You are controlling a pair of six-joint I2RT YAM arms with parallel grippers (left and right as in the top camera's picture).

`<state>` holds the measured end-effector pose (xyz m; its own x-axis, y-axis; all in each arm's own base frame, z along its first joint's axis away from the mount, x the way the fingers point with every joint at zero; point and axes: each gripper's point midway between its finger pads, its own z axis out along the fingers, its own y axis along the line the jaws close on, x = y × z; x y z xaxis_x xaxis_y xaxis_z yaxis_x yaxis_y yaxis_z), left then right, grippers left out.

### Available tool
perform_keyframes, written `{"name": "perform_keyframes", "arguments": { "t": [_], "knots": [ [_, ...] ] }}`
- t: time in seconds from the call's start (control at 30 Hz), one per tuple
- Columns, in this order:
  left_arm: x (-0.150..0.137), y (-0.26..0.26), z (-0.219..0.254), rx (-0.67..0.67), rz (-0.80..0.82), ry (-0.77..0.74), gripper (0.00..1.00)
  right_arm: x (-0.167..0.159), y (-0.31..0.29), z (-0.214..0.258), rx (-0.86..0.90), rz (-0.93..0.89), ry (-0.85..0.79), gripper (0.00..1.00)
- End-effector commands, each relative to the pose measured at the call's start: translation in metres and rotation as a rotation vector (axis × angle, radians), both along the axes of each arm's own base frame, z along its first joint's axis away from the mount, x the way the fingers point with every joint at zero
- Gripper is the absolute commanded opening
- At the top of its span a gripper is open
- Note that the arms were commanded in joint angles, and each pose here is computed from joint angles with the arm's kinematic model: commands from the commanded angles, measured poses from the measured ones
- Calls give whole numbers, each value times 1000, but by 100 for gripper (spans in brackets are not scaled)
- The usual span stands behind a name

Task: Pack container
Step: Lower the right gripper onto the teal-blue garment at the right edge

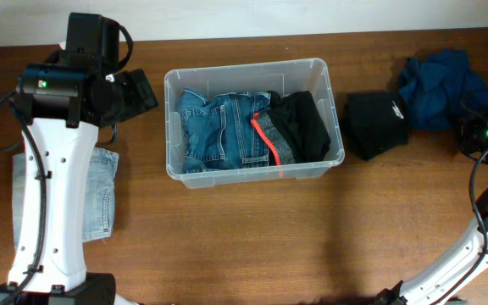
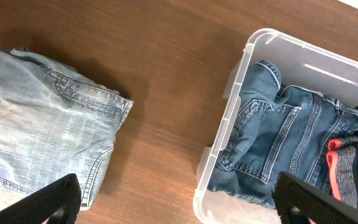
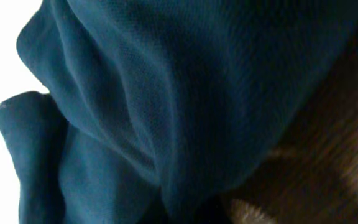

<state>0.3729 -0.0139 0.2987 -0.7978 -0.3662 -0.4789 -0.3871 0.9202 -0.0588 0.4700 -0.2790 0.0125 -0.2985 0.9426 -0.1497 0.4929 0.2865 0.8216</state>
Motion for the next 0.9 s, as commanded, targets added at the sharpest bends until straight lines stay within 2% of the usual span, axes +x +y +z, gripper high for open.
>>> {"name": "perform_keyframes", "arguments": {
  "t": [0.0, 0.13, 0.33, 0.43, 0.53, 0.87],
  "knots": [
    [1, 2, -2, 6, -3, 7, 99, -10, 9, 30, 22, 60, -53, 4],
    [1, 2, -2, 6, -4, 7, 99, -20, 3, 72, -114, 85, -62, 4],
    [1, 2, -2, 6, -4, 7, 99, -44, -5, 134, -370, 66, 0, 4],
    [1, 2, -2, 6, -4, 7, 99, -58, -7, 151, -432, 36, 49, 4],
    [1, 2, -2, 6, -4, 7, 99, -66, -6, 149, -422, 25, 89, 4],
    [1, 2, -2, 6, -3, 7, 99, -97, -3, 86, -358, -6, 304, 4]
  ]
}}
